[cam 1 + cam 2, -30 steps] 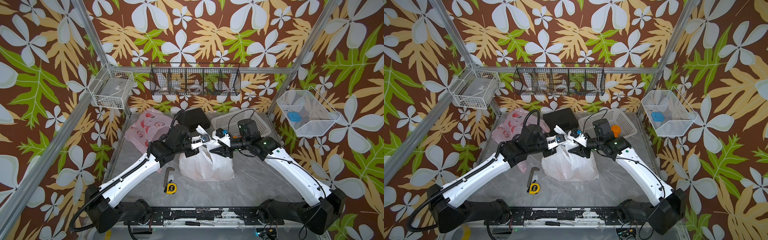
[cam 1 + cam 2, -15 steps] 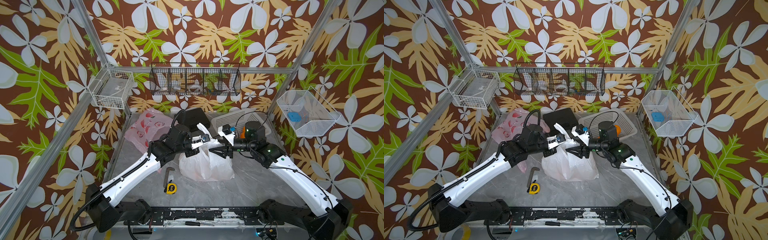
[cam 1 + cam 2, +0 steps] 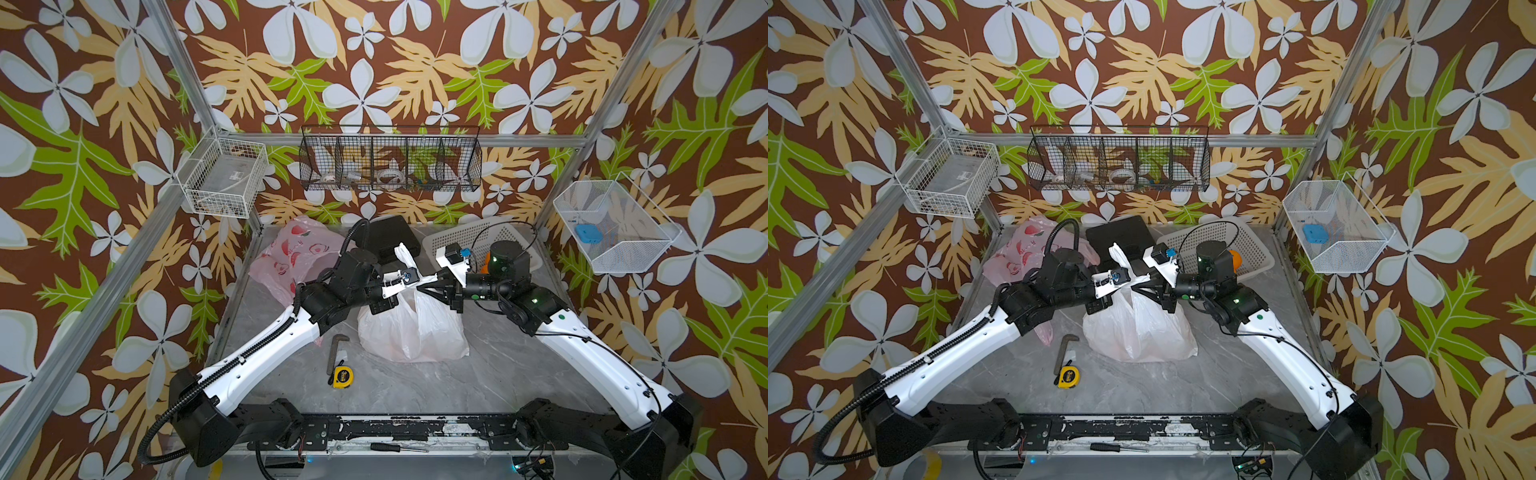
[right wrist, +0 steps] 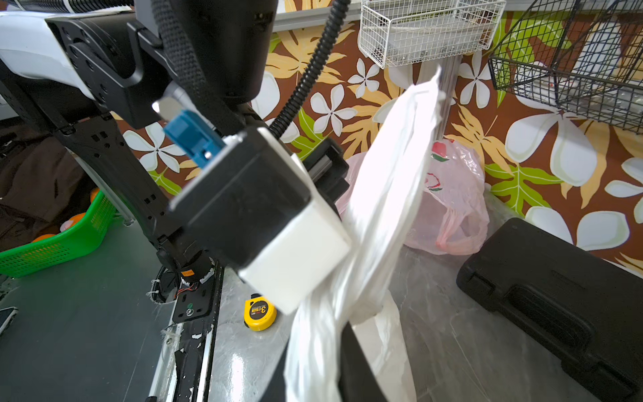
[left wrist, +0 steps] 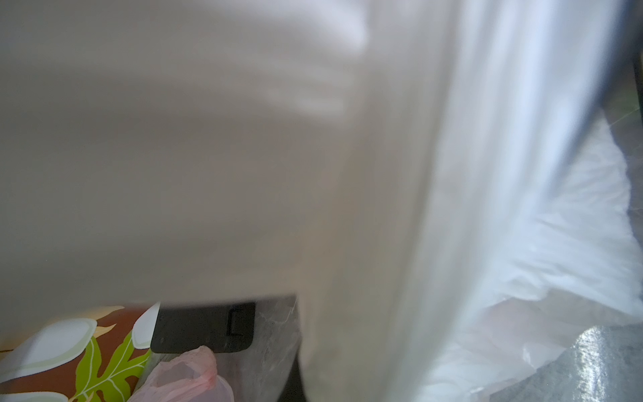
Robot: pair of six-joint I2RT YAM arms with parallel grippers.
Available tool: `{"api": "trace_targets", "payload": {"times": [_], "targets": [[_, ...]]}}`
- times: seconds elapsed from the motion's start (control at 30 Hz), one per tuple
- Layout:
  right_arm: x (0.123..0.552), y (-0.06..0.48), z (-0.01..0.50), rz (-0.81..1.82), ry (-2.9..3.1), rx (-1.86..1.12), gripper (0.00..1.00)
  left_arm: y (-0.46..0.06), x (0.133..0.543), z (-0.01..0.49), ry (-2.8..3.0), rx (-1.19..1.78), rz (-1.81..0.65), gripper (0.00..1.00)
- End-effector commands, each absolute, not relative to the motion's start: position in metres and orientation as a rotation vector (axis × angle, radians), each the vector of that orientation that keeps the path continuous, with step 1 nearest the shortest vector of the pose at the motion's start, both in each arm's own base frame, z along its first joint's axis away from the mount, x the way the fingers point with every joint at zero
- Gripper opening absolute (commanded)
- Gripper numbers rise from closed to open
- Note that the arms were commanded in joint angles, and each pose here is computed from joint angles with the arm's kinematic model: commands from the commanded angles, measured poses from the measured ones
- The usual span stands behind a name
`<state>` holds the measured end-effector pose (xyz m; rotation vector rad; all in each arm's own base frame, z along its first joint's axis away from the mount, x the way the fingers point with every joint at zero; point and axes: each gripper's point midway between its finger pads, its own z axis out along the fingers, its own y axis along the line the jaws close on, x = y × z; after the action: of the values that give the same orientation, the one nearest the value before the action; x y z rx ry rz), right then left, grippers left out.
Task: Place the oranges into plastic bags & tie knots
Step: Tie the plastic bag at the center of the board.
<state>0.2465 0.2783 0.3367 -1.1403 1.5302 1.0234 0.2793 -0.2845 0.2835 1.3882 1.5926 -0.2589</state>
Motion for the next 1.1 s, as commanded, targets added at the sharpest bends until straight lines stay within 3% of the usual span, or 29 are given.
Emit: {"api": "trace_targets", "payload": {"times": [0.0,0.03,0.07,0.27,0.73,0.83,1.07], "targets": [[0.243,0.277,0.338,0.990,1.504,-1.181,0.04,-0.292,0.264,0.306,1.518,1.337,-0.421,0.73],[0.241,0.276,0.337,0.981,1.504,-1.199,0.03,-0.291,0.262,0.311,1.505,1.305,-0.456,0.95],[0.239,0.275,0.336,0.972,1.497,-1.228,0.02,-0.289,0.257,0.317,1.478,1.274,-0.516,1.00],[0.221,0.273,0.330,0.953,1.434,-1.390,0.02,-0.292,0.225,0.337,1.319,1.252,-0.752,1.00],[0.192,0.270,0.325,1.007,1.303,-1.556,0.00,-0.298,0.222,0.348,1.221,1.218,-0.884,1.00],[0.196,0.271,0.322,1.001,1.326,-1.552,0.00,-0.304,0.217,0.355,1.181,1.242,-0.946,0.94],[0.207,0.271,0.322,0.958,1.372,-1.511,0.02,-0.312,0.208,0.355,1.148,1.303,-1.043,0.66]]}}
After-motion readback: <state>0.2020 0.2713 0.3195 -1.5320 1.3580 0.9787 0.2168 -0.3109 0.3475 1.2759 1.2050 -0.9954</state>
